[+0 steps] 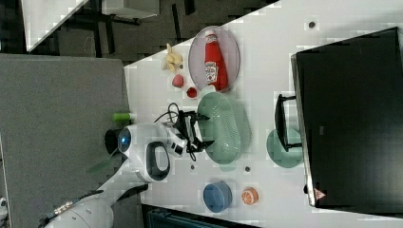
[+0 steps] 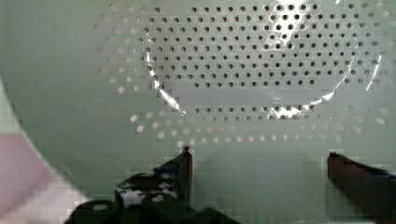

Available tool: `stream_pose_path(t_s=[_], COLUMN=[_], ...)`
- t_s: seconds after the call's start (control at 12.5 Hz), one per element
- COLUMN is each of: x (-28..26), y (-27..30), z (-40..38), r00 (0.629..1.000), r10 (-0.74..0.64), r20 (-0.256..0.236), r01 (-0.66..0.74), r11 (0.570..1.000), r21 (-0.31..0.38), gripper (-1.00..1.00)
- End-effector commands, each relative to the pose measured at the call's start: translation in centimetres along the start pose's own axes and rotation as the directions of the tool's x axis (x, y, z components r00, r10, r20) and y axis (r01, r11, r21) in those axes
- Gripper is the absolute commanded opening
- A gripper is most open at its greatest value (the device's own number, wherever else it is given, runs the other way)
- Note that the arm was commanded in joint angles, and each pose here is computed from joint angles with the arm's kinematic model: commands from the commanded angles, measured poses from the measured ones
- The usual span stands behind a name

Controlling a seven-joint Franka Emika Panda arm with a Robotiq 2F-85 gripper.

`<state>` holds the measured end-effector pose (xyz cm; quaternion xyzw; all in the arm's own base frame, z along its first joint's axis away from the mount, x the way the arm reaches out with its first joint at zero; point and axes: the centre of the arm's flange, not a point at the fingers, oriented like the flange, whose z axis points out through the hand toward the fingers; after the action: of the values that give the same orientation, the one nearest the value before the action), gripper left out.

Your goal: Drag strainer right to left.

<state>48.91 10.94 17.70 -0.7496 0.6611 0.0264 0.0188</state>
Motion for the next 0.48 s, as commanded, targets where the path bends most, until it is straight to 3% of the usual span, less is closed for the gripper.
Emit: stream_pose_path(t_s=[0.08, 0.48], x=[-3.6, -7.9], y=[0.6, 1.1], z=[0.8, 1.0], r00=[0.992, 0.993], r10=[0.122, 0.113], r20=[0.024, 0.036], r01=[-0.121, -0.112], r11=[0.992, 0.993], r21=[-0.019, -0.025], gripper=[1.00, 1.00])
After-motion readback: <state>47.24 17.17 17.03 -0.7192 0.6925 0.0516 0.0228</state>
